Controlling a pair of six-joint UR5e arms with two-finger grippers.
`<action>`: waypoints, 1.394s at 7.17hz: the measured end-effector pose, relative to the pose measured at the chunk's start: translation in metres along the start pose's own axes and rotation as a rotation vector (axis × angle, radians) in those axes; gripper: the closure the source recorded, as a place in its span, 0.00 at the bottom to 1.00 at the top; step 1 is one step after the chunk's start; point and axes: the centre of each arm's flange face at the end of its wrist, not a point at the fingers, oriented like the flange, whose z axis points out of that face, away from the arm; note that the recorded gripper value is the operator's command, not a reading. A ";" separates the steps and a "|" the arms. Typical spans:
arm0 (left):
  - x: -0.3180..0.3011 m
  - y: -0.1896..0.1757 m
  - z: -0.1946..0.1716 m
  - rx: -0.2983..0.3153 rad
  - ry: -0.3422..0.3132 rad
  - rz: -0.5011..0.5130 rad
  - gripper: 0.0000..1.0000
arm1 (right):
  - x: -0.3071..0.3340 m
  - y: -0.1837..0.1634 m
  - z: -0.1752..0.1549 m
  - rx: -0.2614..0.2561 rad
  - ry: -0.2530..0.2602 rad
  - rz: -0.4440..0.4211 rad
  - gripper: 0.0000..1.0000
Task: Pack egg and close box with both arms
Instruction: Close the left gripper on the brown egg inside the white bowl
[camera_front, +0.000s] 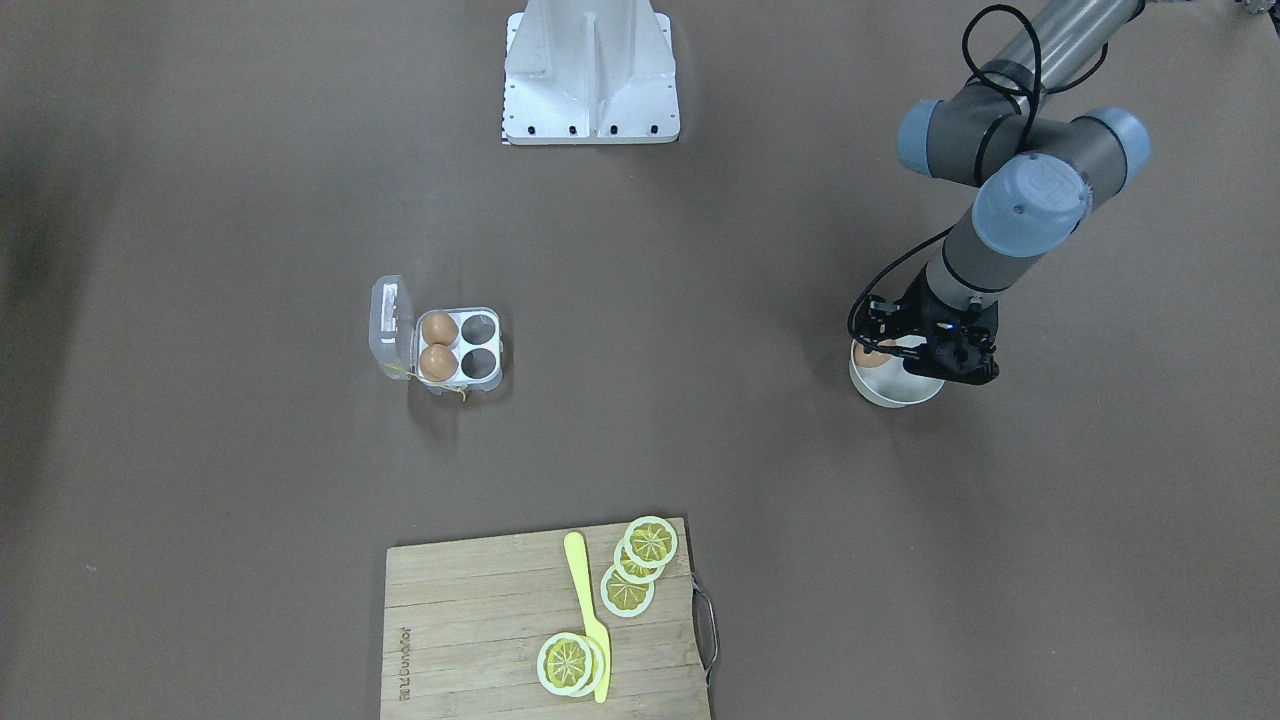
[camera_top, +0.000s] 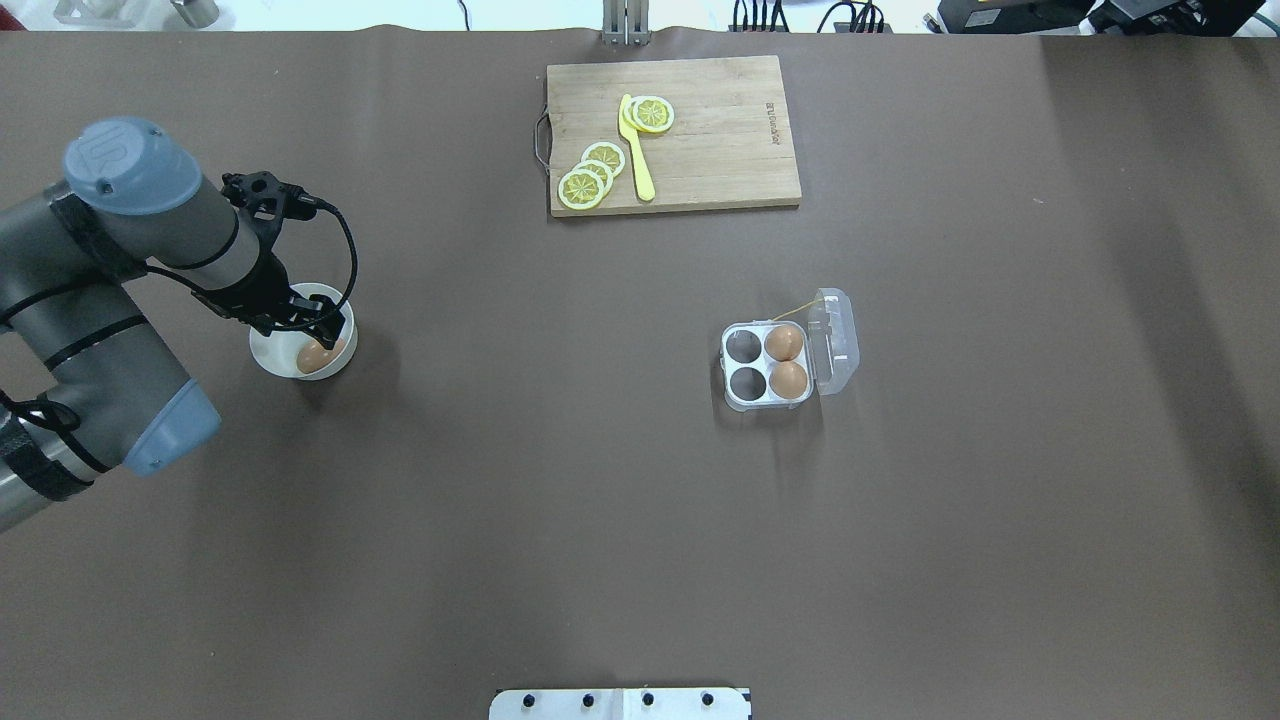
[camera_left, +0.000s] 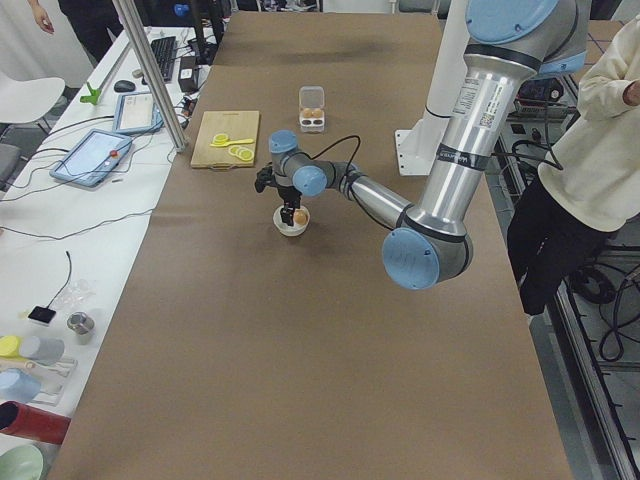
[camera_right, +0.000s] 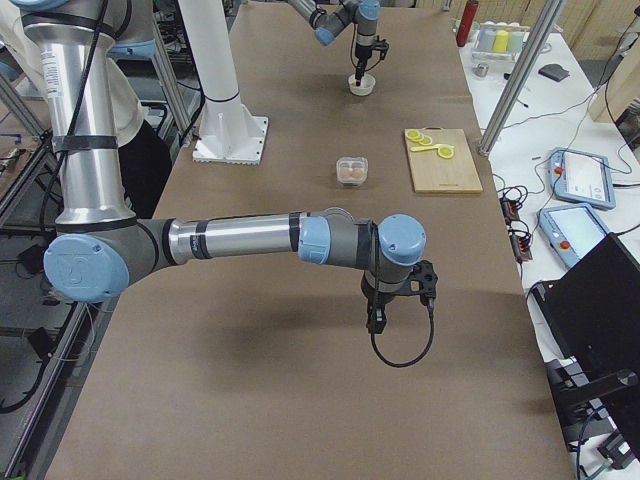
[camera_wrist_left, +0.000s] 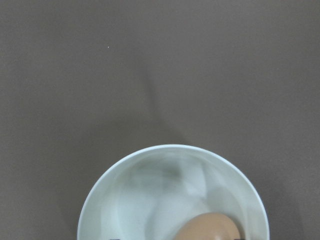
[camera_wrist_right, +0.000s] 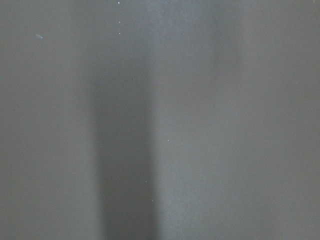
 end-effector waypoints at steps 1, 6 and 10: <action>0.002 0.001 0.002 -0.003 0.001 0.004 0.19 | 0.000 0.000 0.000 0.000 0.000 0.000 0.00; 0.011 0.007 0.010 -0.019 0.003 0.017 0.22 | 0.000 0.000 0.000 -0.003 0.001 0.003 0.00; 0.008 0.007 0.018 -0.030 -0.006 0.012 0.25 | -0.008 0.001 -0.007 -0.001 0.003 0.001 0.00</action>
